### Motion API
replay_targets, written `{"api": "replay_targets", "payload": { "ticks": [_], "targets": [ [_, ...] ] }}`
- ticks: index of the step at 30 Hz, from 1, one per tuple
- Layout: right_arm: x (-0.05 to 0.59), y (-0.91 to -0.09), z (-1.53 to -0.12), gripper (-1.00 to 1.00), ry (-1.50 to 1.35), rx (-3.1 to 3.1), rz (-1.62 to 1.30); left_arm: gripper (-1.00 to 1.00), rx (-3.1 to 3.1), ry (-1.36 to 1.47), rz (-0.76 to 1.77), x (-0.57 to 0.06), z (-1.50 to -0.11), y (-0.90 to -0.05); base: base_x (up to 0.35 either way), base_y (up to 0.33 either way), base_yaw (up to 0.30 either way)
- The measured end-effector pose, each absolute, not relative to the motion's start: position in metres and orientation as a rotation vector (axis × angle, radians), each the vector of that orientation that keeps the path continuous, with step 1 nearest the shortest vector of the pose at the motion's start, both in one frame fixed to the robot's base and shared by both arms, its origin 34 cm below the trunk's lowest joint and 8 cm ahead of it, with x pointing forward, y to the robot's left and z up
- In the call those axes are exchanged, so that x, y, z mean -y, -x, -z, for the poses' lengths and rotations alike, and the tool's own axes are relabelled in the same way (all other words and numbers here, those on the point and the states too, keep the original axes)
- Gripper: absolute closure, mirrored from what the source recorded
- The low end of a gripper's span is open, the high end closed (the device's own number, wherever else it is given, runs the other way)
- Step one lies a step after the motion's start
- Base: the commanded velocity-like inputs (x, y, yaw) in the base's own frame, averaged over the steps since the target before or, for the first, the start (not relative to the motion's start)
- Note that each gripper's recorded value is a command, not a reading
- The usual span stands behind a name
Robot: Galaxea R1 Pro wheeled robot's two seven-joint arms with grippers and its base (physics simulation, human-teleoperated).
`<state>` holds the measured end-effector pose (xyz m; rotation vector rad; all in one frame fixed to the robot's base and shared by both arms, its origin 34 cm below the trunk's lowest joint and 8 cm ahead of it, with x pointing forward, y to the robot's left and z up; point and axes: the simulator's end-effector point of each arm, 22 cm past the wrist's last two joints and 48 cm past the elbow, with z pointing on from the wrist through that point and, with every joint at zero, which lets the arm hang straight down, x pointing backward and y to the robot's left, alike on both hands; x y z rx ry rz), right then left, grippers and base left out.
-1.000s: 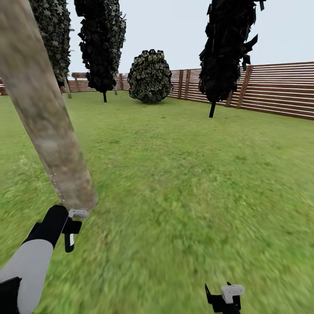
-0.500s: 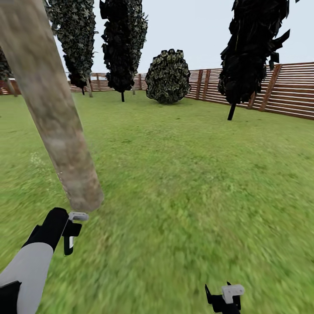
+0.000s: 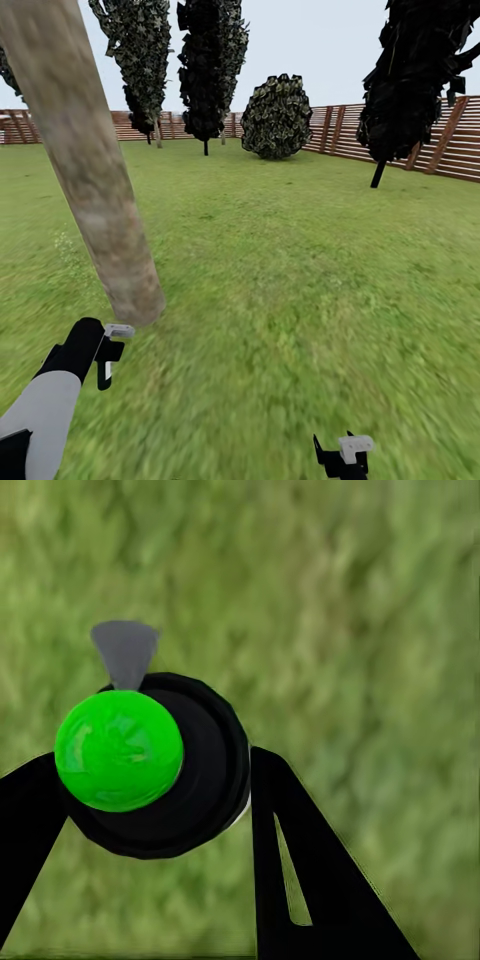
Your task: In the garden, pick up the pesticide atomizer on the floor and spray pesticide onto both trees until each tree trunk is fully covered.
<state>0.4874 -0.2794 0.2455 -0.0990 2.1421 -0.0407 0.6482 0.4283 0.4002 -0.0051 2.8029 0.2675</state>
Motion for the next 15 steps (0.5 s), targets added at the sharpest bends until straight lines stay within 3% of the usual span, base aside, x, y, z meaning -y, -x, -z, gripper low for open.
{"api": "replay_targets", "payload": {
  "ticks": [7, 15],
  "targets": [
    [0.2794, -0.4874, -0.2455, -1.0, 0.099, -2.142, 0.041, 1.0, -2.804, -0.01, -0.265, -0.4225, -0.4014, -0.6518, 0.002, -0.001, 0.268],
    [0.2794, -0.4874, -0.2455, -1.0, 0.099, -2.142, 0.041, 1.0, -2.797, -0.003, -0.253, -0.4206, -0.4022, -0.6529, 0.052, 0.0, 0.037]
  ]
}}
